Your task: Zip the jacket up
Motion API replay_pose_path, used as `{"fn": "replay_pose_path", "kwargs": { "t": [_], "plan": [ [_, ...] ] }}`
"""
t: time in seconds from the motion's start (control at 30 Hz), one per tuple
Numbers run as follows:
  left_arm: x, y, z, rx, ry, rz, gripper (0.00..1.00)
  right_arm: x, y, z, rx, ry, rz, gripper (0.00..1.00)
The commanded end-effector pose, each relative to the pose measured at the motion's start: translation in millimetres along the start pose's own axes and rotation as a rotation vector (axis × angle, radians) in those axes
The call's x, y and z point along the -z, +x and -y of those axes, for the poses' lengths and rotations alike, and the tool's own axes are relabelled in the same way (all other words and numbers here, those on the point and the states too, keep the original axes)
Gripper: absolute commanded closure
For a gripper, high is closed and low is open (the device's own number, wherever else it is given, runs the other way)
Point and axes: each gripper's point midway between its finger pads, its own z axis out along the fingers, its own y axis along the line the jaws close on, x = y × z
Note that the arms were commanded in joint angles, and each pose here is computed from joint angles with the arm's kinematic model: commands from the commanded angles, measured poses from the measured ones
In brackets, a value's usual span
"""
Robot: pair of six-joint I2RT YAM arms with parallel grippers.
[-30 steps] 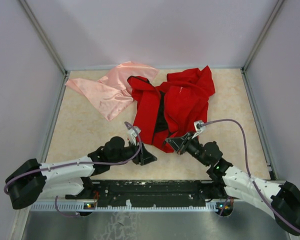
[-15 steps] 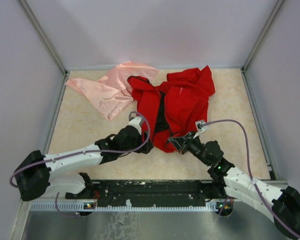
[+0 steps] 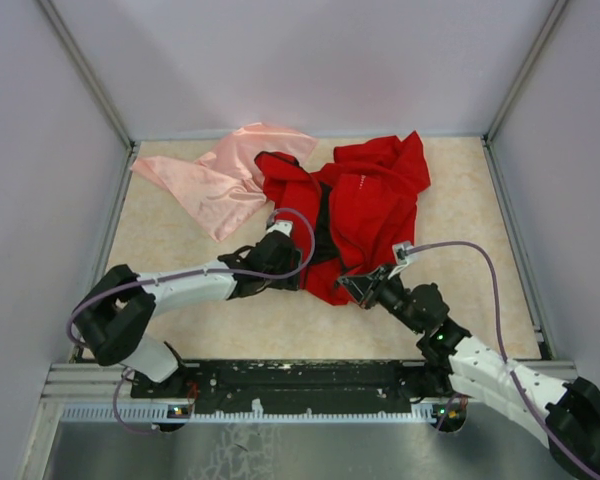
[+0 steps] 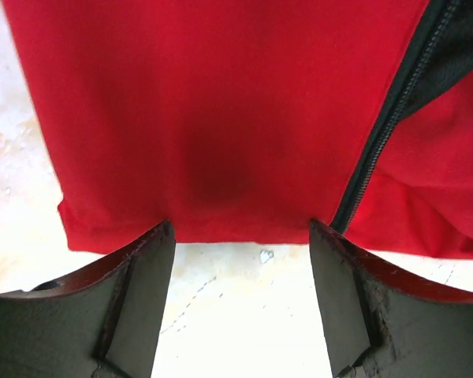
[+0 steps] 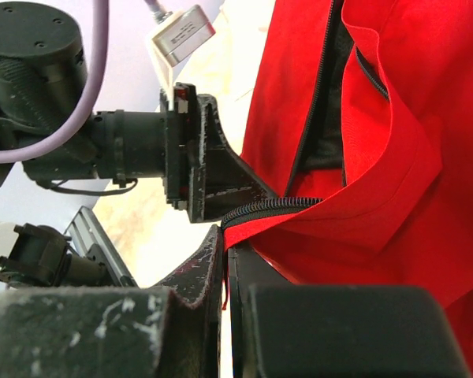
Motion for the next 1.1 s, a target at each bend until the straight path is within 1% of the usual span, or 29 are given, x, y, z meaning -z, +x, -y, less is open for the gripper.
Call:
{"fn": "replay_pose_path", "kwargs": {
  "t": [0.0,0.37,0.47,0.57,0.77,0.87,0.97,1.03,1.07],
  "plan": [
    [-7.8,-16.3,14.2,-0.022,0.041,0.001,0.26,0.4,-13.3,-1.1,0.025,-0.007,0.062,1.00],
    [-32.7,-1.6,14.7,-0.043,0.018,-0.082,0.27,-2.2,-7.9,5.0,0.026,0.016,0.042,1.00],
    [-36.5,2.3,11.3,-0.045,-0.001,-0.098,0.30,-3.3,-5.9,7.3,0.024,0.026,0.033,1.00],
    [-30.9,0.4,11.4,-0.041,0.005,-0.096,0.39,-4.2,-4.4,7.8,0.023,0.029,0.025,1.00],
    [-12.9,-7.9,9.3,-0.038,0.018,-0.059,0.66,-4.2,-4.4,8.1,0.023,0.031,0.024,1.00],
    [-3.1,-12.5,10.2,-0.031,0.032,-0.050,0.72,-4.3,-4.8,8.5,0.023,0.034,0.025,1.00],
    [6.2,-18.7,9.5,-0.028,0.043,-0.017,0.84,-4.5,-4.8,9.0,0.024,0.036,0.024,1.00],
    [10.5,-20.4,8.0,-0.024,0.047,-0.012,0.90,-4.7,-4.7,9.5,0.023,0.039,0.024,1.00],
    [12.9,-21.0,8.1,-0.021,0.051,-0.013,0.91,-4.7,-4.6,9.2,0.024,0.037,0.023,1.00]
  ]
}}
